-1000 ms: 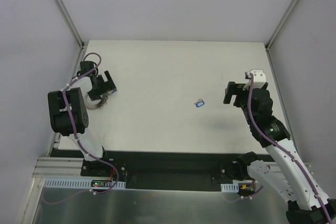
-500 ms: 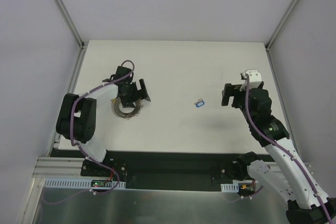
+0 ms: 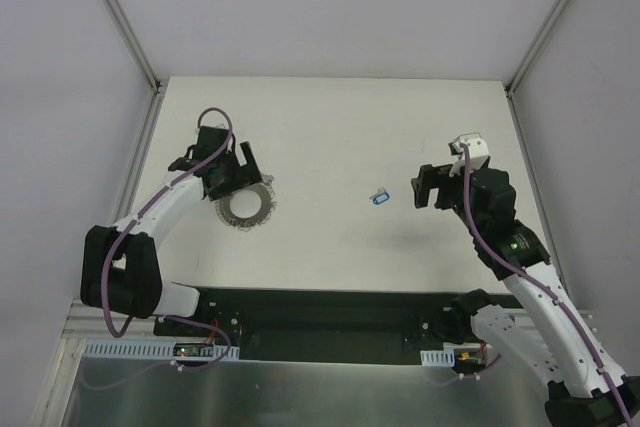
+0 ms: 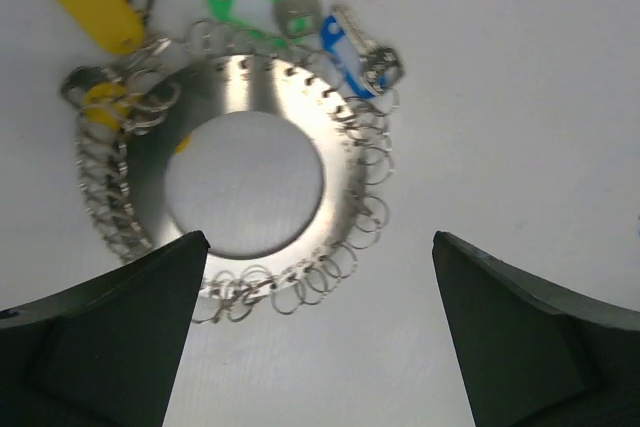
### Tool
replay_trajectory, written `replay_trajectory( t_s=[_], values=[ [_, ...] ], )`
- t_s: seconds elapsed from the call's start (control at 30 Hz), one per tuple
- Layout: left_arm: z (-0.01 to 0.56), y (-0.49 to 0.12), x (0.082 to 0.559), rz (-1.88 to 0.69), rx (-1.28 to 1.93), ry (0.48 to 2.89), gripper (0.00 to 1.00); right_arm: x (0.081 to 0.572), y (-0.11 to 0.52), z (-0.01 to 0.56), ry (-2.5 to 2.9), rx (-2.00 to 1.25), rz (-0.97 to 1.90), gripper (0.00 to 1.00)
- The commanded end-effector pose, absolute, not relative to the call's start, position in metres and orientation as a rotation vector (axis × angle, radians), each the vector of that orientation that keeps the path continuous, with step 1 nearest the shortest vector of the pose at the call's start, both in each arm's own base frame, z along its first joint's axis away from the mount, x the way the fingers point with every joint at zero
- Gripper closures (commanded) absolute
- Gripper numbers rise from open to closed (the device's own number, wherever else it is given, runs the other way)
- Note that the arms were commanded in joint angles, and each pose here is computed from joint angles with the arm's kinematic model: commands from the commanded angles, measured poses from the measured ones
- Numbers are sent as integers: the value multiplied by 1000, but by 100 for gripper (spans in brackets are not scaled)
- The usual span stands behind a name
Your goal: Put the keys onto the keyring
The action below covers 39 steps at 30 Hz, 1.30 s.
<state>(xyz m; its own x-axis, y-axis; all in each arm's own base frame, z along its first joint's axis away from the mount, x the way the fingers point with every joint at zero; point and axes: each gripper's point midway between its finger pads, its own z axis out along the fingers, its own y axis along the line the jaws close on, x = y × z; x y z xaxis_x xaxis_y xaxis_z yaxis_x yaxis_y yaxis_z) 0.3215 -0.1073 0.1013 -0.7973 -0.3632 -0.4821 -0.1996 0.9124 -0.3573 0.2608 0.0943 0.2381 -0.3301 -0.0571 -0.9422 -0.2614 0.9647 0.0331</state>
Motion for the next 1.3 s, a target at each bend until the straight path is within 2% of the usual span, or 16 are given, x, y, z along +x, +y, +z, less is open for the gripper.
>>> replay_trajectory(
  t_s=[0.0,0.2,0.3,0.4,0.43,0.53,0.57,0.63,0.67,0.8,0.97,1.07,1.13,1.27],
  values=[
    [71,-51,300,-222,-612,2569,4,260,105,244,1885,-258,277,4],
    [53,-41,299,-211,-618,2631,4,259,112,239,1901,-273,318,4],
    [43,-46,297,-243,-629,2669,8,258,114,237,1909,-279,328,4],
    [32,-52,290,-275,-647,2710,23,259,115,234,1917,-276,334,4],
    [30,-55,288,-294,-656,2718,32,258,116,234,1919,-277,338,4],
    [23,-63,278,-317,-656,2754,42,258,117,232,1925,-274,344,4],
    [22,-69,276,-333,-637,2767,48,258,117,231,1925,-274,346,4],
    [19,-79,269,-363,-631,2788,50,259,117,230,1928,-274,346,4],
    [20,-85,267,-378,-618,2795,58,259,118,231,1927,-275,347,4],
    [23,-120,248,-462,-540,2837,60,262,120,232,1926,-277,353,4],
    [42,-142,236,-555,-454,2798,52,261,131,231,1931,-319,410,4],
    [63,-133,249,-508,-362,2694,50,261,137,232,1926,-335,439,4],
    [69,-116,260,-383,-297,2634,50,262,141,231,1926,-345,456,4],
    [74,-80,281,-280,-340,2574,50,263,147,232,1930,-366,478,4]
  ],
)
